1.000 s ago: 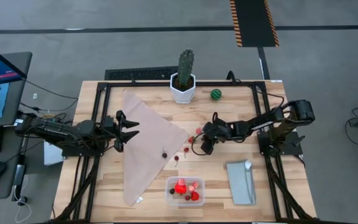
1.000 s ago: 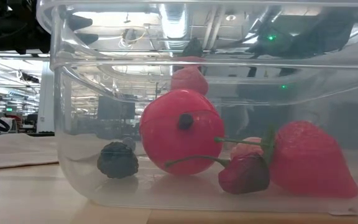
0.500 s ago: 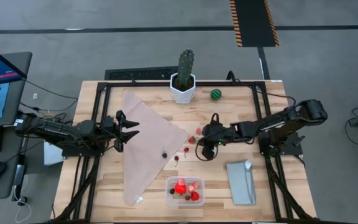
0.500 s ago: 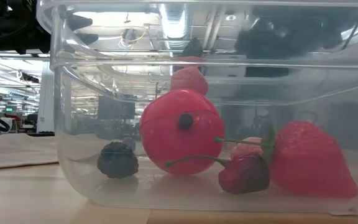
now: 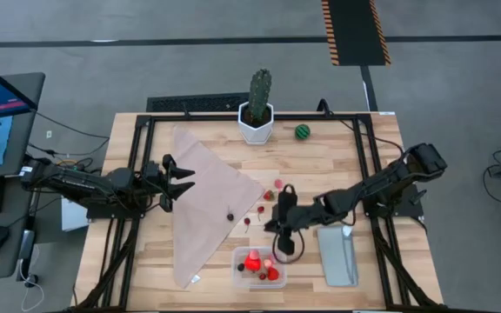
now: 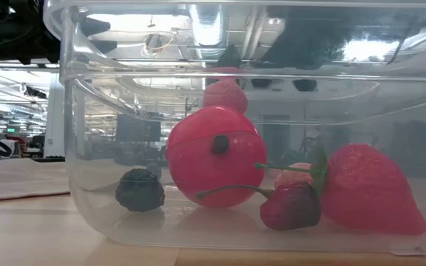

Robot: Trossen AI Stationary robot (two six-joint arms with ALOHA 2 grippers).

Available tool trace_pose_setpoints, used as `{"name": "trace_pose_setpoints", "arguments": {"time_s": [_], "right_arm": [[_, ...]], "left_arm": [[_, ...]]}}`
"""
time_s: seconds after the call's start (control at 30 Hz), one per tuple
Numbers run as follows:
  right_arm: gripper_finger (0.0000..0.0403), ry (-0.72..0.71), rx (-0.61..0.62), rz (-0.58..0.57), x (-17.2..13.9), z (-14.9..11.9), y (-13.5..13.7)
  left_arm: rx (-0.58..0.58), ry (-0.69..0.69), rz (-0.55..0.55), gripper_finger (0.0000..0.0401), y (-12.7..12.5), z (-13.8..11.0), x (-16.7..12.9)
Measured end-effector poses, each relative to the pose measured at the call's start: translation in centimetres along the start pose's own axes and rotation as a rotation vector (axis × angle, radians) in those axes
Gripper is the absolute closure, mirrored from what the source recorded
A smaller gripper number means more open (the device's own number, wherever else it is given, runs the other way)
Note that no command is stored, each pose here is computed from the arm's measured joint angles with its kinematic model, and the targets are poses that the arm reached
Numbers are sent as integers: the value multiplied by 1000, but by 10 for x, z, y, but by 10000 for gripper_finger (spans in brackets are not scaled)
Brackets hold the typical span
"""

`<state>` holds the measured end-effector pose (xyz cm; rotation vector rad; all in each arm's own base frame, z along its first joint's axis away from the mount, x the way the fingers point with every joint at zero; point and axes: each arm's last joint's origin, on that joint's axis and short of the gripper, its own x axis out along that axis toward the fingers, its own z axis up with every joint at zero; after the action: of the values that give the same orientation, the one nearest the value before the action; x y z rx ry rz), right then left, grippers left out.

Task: Pick and placing Produce into tupperware
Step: Put the blueberry into the transparent bin, then put the strawberry into the transparent bin

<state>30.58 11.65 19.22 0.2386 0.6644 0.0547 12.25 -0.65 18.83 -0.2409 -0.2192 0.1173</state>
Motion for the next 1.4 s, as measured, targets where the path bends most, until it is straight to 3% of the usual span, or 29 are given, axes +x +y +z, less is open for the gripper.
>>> {"name": "trace_pose_setpoints", "arguments": {"time_s": [0.3, 0.47, 0.67, 0.83, 1.07, 1.27, 1.4], "right_arm": [[331, -49, -67, 50, -5, -4, 57], [331, -48, -14, 63, -12, -14, 73], [310, -50, 22, 105, 6, -27, 83], [249, -32, 21, 96, 15, -32, 84], [167, -40, 4, 86, 6, -20, 84], [161, -63, -79, 16, -17, 4, 71], [170, -51, -112, -115, -28, 15, 49]], "left_arm": [[0, 35, 33, 219, 2, -4, 0], [4, 59, 95, 219, 4, -7, 0], [-72, 43, 156, 219, 6, -7, -1], [-105, 52, 158, 219, 6, -8, -1], [-115, 61, 159, 219, 6, -9, -1], [-114, 62, 158, 219, 6, -9, -1], [-113, 62, 158, 219, 6, -9, -1]]}}
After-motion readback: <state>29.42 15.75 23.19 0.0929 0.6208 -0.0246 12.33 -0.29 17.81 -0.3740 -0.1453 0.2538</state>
